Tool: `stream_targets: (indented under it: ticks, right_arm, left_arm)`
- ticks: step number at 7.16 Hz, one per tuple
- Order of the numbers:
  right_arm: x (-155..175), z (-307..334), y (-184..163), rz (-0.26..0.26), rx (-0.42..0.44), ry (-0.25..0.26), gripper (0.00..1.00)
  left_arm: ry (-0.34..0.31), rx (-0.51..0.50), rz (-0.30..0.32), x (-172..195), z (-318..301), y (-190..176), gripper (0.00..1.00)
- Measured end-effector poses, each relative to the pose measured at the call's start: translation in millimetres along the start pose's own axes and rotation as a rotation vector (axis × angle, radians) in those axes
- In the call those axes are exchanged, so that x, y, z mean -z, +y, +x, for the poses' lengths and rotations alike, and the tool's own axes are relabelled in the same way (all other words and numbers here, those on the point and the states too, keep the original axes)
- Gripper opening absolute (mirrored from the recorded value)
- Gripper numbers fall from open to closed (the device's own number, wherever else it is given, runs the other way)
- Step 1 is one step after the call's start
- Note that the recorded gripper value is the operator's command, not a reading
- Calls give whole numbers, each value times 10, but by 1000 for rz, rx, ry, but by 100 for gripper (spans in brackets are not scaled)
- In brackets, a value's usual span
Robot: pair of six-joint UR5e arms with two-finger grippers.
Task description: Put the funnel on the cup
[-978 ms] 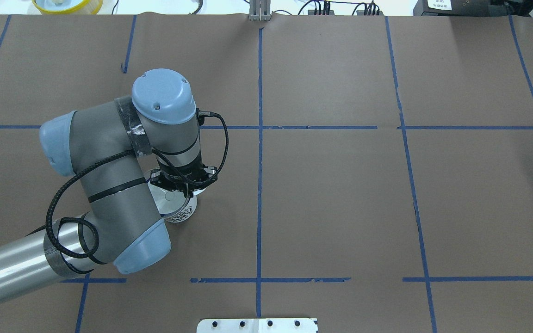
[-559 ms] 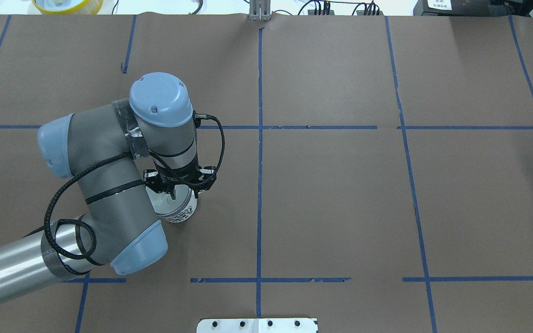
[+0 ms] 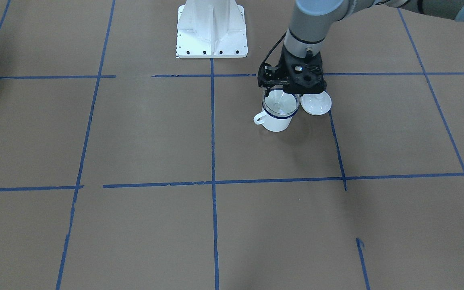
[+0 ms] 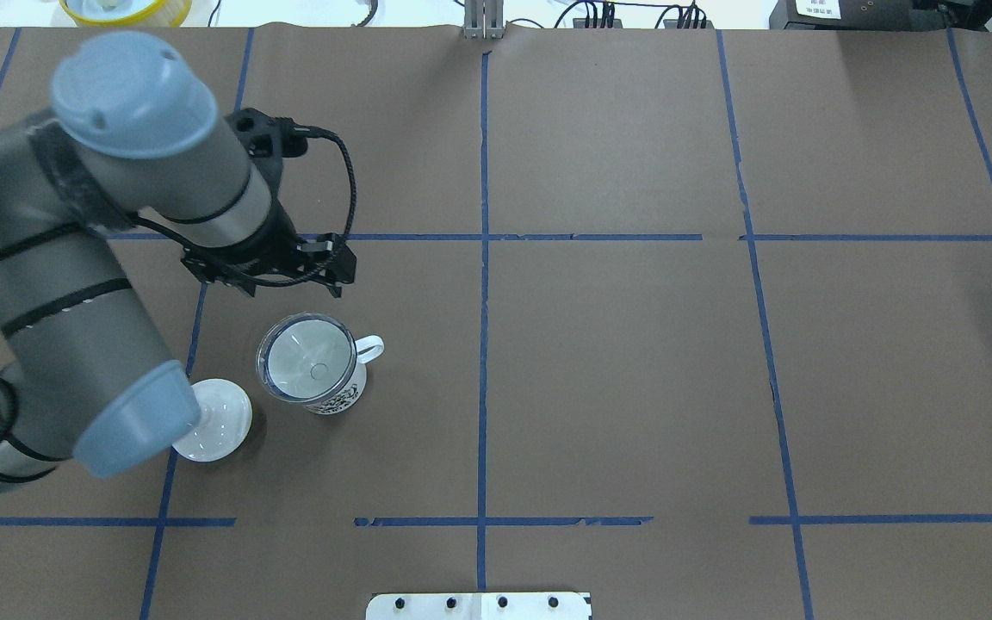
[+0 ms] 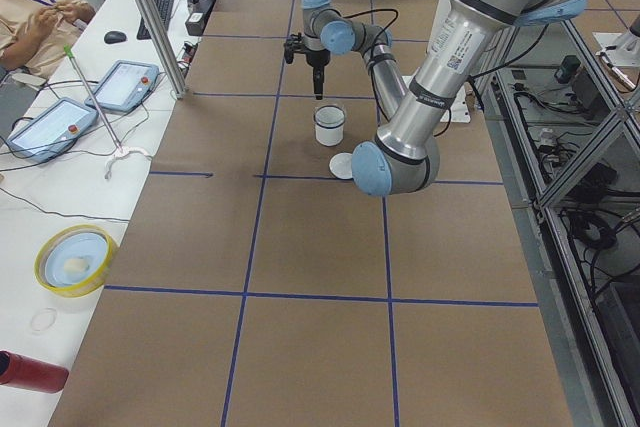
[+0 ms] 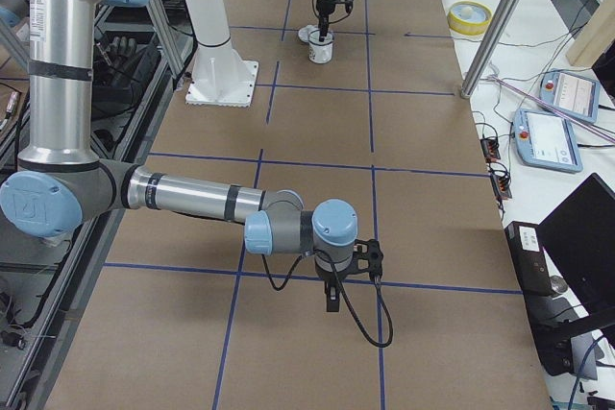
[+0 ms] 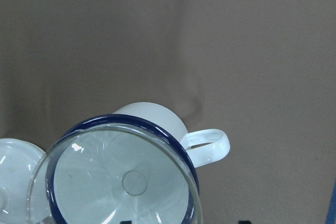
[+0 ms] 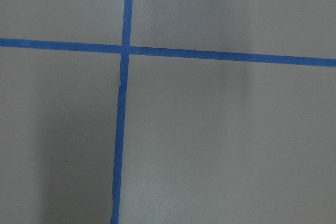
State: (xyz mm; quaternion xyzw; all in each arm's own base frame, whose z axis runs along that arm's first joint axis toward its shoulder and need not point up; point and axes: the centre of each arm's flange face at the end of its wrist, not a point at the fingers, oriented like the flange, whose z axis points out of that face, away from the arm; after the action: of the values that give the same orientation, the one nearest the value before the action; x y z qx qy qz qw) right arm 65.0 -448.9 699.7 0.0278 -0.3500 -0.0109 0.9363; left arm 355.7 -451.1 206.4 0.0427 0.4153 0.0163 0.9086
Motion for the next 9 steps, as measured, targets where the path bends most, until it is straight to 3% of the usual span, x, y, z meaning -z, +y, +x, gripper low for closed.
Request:
stream_targets:
  ticks: [2, 4, 6, 7, 9]
  right_arm:
    - [0, 0, 0, 0, 0, 0, 100]
    - [0, 0, 0, 0, 0, 0, 100]
    - [0, 0, 0, 0, 0, 0, 100]
    - [0, 0, 0, 0, 0, 0, 100]
    - [0, 0, 0, 0, 0, 0, 100]
  left_arm:
    - [28, -140, 89, 218, -1263, -176, 100]
    - [-65, -263, 118, 367, -2690, -166, 100]
    - [-178, -276, 90, 515, -4191, -21, 100]
    - [-196, -263, 55, 525, -4907, 123, 100]
    - [-163, -272, 26, 609, -5795, 495, 100]
